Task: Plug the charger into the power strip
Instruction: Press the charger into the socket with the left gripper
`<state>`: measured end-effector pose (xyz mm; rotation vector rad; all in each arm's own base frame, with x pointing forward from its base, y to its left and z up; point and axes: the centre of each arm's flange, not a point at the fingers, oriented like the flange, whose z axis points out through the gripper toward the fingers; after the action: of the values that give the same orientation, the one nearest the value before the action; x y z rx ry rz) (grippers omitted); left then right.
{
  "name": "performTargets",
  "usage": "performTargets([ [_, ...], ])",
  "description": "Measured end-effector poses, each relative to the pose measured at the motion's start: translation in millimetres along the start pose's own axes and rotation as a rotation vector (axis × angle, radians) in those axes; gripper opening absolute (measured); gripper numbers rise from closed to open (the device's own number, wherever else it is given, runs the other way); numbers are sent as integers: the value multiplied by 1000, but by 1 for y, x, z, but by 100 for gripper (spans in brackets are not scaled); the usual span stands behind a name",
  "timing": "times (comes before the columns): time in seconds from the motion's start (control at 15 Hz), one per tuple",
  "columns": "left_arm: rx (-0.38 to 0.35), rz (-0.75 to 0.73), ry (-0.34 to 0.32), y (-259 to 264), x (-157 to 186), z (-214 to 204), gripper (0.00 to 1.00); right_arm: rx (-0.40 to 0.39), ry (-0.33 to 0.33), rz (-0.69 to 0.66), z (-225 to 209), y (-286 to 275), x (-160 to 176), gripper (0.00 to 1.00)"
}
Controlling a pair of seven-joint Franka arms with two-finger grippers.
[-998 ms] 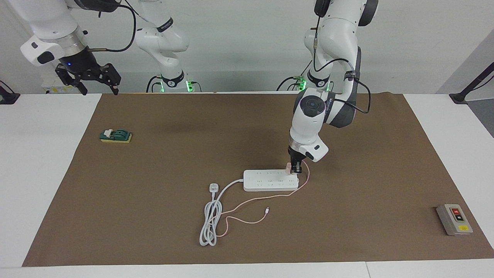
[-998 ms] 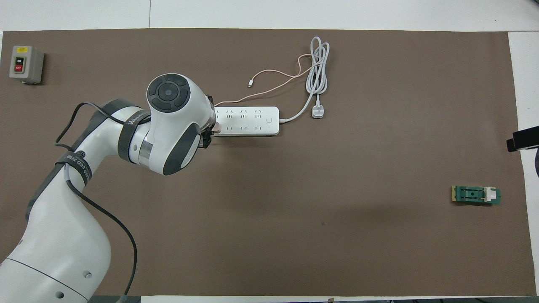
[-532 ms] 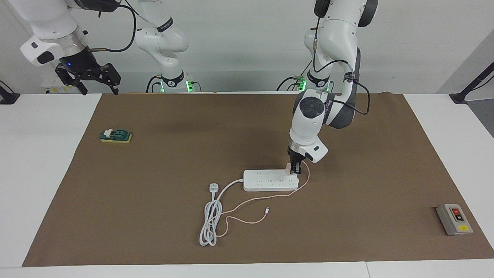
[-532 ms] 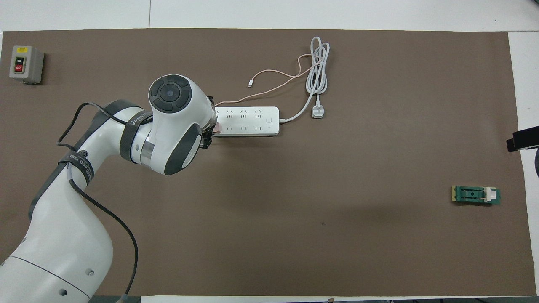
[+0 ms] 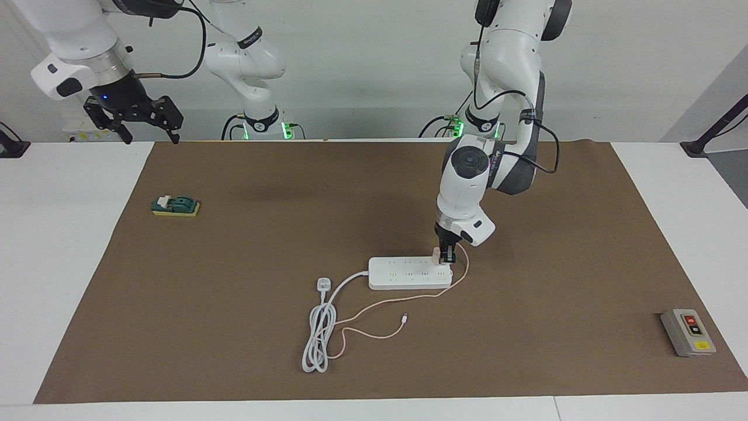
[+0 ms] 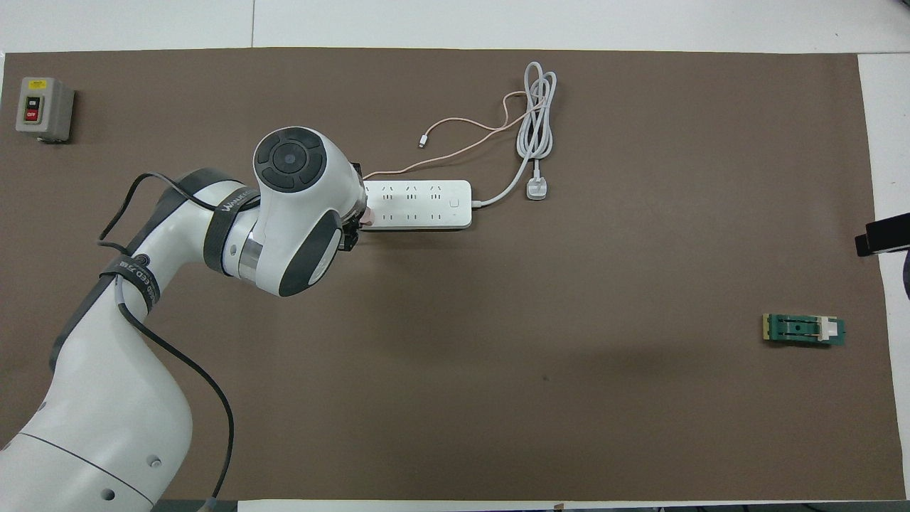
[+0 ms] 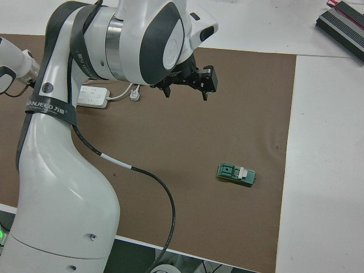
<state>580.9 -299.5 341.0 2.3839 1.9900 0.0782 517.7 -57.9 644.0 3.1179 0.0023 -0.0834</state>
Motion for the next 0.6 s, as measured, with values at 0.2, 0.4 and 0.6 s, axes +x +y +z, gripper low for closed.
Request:
performTargets([
  [0.2, -4, 2, 3, -1, -1, 0, 32, 0, 0, 0, 0, 0, 0, 100],
  [0.4, -7, 4, 5, -1, -1, 0, 32, 0, 0, 0, 0, 0, 0, 100],
  [0.6, -11, 7, 6, -2, -1, 1, 32, 0, 0, 0, 0, 0, 0, 100],
])
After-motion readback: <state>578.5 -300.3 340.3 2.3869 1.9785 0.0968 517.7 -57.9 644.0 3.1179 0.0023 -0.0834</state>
